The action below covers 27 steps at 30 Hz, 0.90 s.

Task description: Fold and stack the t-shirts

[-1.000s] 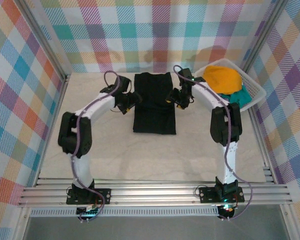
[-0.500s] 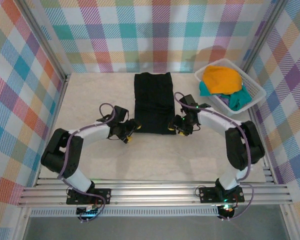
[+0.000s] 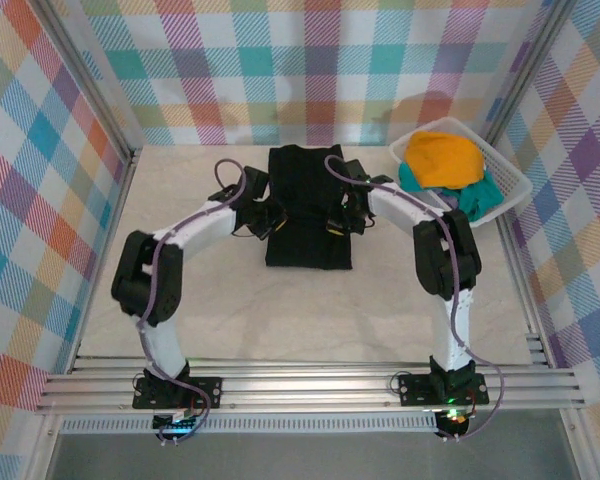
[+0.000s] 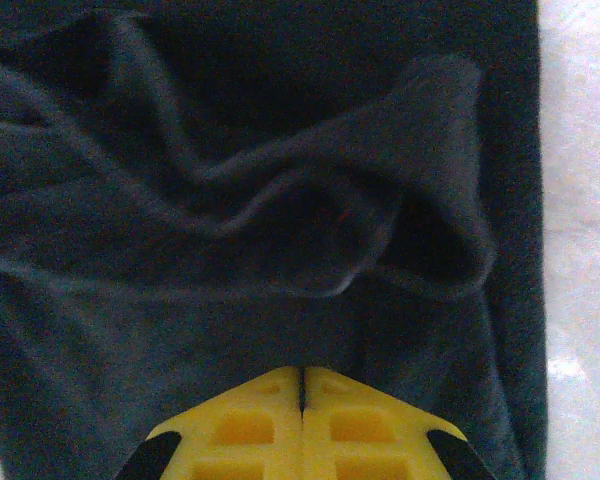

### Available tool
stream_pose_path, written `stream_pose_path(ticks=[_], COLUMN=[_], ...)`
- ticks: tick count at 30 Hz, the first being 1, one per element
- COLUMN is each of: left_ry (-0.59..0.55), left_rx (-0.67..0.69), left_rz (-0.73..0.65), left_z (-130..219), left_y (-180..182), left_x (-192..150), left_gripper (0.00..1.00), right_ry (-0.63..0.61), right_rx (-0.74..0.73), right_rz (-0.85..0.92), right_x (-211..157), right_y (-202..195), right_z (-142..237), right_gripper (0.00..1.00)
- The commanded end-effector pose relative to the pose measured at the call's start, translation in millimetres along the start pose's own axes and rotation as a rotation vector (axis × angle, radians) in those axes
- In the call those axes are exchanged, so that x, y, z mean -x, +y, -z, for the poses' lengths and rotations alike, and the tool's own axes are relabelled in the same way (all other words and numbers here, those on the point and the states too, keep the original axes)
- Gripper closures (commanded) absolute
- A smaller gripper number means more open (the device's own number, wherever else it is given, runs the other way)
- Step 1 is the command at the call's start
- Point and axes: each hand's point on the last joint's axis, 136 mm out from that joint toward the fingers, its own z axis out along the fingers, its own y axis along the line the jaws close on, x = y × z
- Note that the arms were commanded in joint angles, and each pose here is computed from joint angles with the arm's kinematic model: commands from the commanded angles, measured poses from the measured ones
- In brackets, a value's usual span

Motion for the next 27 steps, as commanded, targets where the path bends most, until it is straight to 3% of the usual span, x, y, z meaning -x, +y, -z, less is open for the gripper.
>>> stream_pose_path(ticks=[1, 6, 14, 21, 27], left_ry=[0.080, 0.028, 0.125, 0.063, -0.004], left_rx=[0.150, 0.152, 0.171, 0.175, 0.121], left_rz=[-0.023, -0.059, -0.044, -0.096, -0.065], left_z=[-6.9, 19.8, -30.8, -53.5, -53.5], left_y=[37.6, 27.4, 33.1, -0.6, -20.6], left_x=[-9.2, -1.3, -7.1, 51.9, 96.9], left_gripper=[0.94, 0.92, 0.93, 0.92, 0.88], right_ry=[0.028, 0.044, 0.016, -0.001, -0.039], right_rx=[-0.048, -0.066, -0.084, 0.008, 0.087], right_rz=[-0.015, -0.010, -0.028, -0.054, -0.051], right_x=[-5.6, -7.5, 17.4, 67.2, 102.0], right_y=[-8.2, -13.9, -25.4, -22.5, -5.9], right_z=[7.0, -1.1, -14.6, -26.6, -24.2], right_gripper=[0.96, 0.96, 0.95, 0.94, 0.91])
